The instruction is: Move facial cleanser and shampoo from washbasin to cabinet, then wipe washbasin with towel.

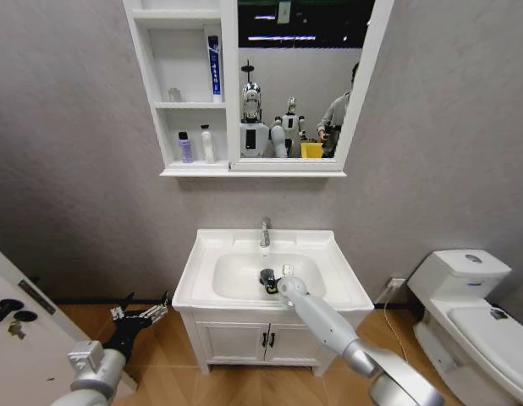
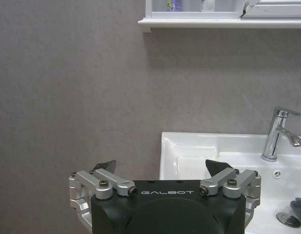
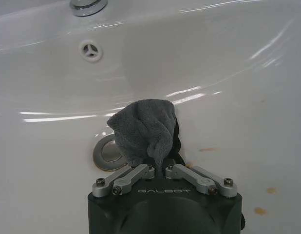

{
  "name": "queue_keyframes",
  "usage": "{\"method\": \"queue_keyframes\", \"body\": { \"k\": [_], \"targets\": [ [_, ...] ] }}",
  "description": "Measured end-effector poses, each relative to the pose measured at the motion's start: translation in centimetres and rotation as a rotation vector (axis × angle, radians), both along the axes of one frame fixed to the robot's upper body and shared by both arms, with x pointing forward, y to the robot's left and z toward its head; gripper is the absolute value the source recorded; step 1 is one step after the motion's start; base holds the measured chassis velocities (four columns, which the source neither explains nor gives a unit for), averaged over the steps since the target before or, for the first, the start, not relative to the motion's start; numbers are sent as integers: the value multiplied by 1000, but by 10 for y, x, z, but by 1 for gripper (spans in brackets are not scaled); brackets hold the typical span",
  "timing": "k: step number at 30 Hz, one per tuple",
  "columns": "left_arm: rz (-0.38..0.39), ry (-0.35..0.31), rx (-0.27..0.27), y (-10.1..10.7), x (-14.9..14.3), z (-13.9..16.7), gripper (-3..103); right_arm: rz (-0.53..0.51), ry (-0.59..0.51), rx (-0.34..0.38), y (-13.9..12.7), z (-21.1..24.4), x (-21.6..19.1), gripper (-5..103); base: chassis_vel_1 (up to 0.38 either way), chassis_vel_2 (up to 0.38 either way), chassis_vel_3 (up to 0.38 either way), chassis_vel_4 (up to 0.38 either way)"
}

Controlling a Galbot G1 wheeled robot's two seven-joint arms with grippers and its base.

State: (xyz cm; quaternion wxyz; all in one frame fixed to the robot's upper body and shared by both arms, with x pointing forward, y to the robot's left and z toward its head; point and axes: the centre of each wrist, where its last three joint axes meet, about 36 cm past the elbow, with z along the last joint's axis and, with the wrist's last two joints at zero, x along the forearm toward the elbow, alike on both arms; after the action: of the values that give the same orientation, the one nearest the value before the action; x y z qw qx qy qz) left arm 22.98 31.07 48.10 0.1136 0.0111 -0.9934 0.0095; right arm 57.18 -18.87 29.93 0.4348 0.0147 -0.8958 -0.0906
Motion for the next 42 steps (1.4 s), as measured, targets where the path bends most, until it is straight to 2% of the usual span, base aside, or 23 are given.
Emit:
{"method": "queue_keyframes", "body": {
  "k": [1, 3, 4, 7, 8, 10, 13, 16, 18, 19, 22, 26, 29, 30, 32, 33, 35, 37, 42],
  "targets": [
    [0, 0, 0, 0, 0, 0, 100, 0, 0, 0, 0, 0, 0, 4, 0, 0, 0, 0],
    [0, 0, 0, 0, 0, 0, 100, -31, -7, -34, -24, 5, -3, 4, 0, 0, 0, 0],
    [0, 0, 0, 0, 0, 0, 100, -31, -7, -34, -24, 5, -3, 4, 0, 0, 0, 0],
    [0, 0, 0, 0, 0, 0, 100, -56, -36, -90, -58, 17, -7, 4, 0, 0, 0, 0],
    [0, 0, 0, 0, 0, 0, 100, -56, -36, -90, -58, 17, -7, 4, 0, 0, 0, 0],
    [0, 0, 0, 0, 0, 0, 100, -62, -65, -137, -79, 24, -9, 4, 0, 0, 0, 0],
    [0, 0, 0, 0, 0, 0, 100, -54, -65, -155, -83, 19, -10, 4, 0, 0, 0, 0],
    [0, 0, 0, 0, 0, 0, 100, -58, -51, -137, -69, 9, -6, 4, 0, 0, 0, 0],
    [0, 0, 0, 0, 0, 0, 100, -41, -34, -101, -46, 1, -4, 4, 0, 0, 0, 0],
    [0, 0, 0, 0, 0, 0, 100, -41, -34, -101, -46, 1, -4, 4, 0, 0, 0, 0],
    [0, 0, 0, 0, 0, 0, 100, 1, -17, -23, -7, -5, 1, 4, 0, 0, 0, 0],
    [0, 0, 0, 0, 0, 0, 100, 23, -14, 27, 14, -2, 7, 4, 0, 0, 0, 0],
    [0, 0, 0, 0, 0, 0, 100, 58, -13, 118, 37, 4, 16, 4, 0, 0, 0, 0],
    [0, 0, 0, 0, 0, 0, 100, 58, -13, 118, 37, 4, 16, 4, 0, 0, 0, 0],
    [0, 0, 0, 0, 0, 0, 100, 77, -20, 211, 49, 7, 24, 4, 0, 0, 0, 0],
    [0, 0, 0, 0, 0, 0, 100, 77, -20, 211, 49, 7, 24, 4, 0, 0, 0, 0],
    [0, 0, 0, 0, 0, 0, 100, 90, -32, 261, 53, 6, 27, 4, 0, 0, 0, 0],
    [0, 0, 0, 0, 0, 0, 100, 90, -31, 256, 54, 4, 28, 4, 0, 0, 0, 0],
    [0, 0, 0, 0, 0, 0, 100, 50, 10, 159, 35, 1, 26, 4, 0, 0, 0, 0]
  ]
}}
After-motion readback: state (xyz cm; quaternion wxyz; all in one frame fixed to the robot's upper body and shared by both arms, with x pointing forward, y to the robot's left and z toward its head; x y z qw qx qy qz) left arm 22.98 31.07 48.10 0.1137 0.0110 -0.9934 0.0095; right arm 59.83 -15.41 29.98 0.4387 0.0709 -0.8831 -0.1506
